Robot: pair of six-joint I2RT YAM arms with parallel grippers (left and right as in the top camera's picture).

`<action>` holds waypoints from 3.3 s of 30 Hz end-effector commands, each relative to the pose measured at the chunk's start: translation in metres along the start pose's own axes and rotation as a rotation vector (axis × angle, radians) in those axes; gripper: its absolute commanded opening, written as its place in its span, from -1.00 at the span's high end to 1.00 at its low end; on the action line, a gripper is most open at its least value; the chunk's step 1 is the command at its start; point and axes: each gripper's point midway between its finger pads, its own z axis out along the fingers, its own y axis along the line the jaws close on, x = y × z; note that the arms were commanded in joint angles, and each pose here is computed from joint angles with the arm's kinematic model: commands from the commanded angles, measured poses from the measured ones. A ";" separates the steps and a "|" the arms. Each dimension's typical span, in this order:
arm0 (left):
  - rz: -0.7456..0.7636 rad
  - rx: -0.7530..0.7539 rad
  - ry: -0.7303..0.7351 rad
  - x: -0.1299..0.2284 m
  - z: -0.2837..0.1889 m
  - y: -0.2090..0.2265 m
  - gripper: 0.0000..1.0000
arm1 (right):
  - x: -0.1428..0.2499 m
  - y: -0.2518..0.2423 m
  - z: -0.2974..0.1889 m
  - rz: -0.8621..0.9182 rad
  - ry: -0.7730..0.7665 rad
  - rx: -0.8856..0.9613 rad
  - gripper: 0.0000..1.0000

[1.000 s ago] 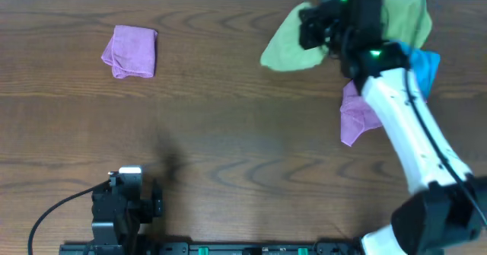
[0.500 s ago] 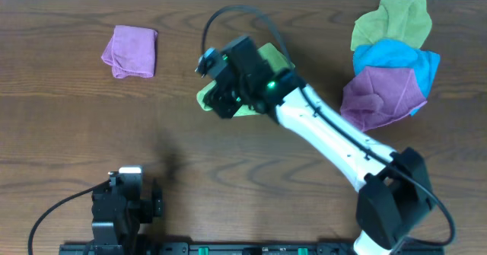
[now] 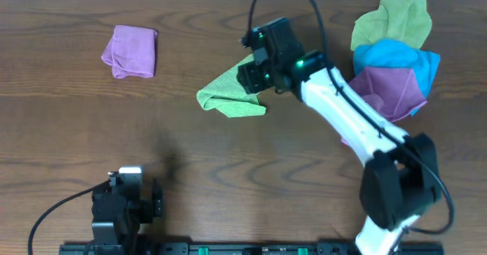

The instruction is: Fold the cloth

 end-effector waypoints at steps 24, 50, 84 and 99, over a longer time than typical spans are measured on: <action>0.029 -0.014 0.043 0.012 0.001 0.002 -0.90 | 0.079 -0.016 0.044 -0.187 0.306 -0.126 -0.19; 0.029 -0.014 0.043 0.012 0.001 0.002 -0.91 | 0.167 0.153 0.041 -0.470 0.522 -0.325 -0.22; 0.029 -0.014 0.043 0.012 0.001 0.002 -0.90 | 0.082 0.072 0.082 -0.558 0.307 0.007 -0.03; 0.029 -0.014 0.043 0.012 0.001 0.002 -0.90 | 0.088 0.069 0.093 -0.553 0.324 0.007 0.97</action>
